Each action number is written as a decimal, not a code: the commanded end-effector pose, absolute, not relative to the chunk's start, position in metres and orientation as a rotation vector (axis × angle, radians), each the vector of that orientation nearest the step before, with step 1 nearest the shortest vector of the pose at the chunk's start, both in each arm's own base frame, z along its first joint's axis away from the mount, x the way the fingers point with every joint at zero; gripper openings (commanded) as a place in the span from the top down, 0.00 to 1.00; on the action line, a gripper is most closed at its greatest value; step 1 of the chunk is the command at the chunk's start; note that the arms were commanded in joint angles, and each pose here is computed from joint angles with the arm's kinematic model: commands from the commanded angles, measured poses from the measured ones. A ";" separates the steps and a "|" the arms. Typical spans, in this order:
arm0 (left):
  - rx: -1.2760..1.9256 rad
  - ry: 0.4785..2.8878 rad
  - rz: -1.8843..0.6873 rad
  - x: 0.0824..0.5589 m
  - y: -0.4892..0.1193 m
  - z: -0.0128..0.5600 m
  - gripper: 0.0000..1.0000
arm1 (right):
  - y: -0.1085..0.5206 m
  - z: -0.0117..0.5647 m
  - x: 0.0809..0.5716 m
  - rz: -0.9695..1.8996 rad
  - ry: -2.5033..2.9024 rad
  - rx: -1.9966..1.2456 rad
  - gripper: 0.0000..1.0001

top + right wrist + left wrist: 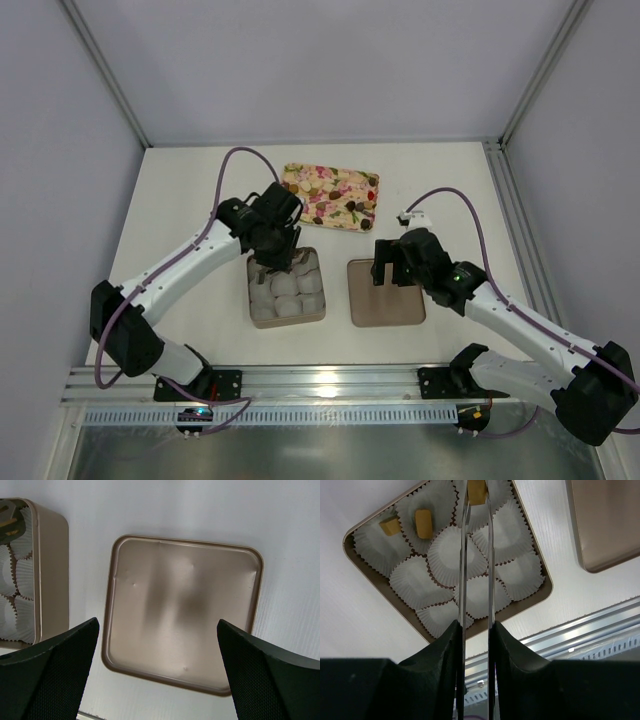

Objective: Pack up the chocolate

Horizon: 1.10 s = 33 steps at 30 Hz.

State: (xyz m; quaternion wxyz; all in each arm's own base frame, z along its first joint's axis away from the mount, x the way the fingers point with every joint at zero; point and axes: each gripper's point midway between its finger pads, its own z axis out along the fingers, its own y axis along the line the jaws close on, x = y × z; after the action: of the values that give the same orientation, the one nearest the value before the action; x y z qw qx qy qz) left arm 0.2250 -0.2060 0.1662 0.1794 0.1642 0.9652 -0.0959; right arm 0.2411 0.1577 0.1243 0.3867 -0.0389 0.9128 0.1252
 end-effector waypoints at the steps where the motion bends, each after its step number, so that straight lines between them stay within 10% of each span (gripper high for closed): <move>1: 0.463 2.694 -0.319 0.232 -0.218 0.167 0.69 | 0.163 0.140 0.251 0.341 2.273 -0.094 0.00; 33: 0.467 2.552 -0.293 0.274 -0.225 0.236 0.53 | 0.169 0.150 0.255 0.364 2.259 -0.116 0.00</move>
State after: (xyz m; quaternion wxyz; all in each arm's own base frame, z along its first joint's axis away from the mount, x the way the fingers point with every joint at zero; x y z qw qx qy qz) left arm 0.2538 -0.2231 0.2323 0.2463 0.1712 0.9461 -0.1218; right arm 0.2428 0.1619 0.1260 0.3830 -0.0437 0.9135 0.1299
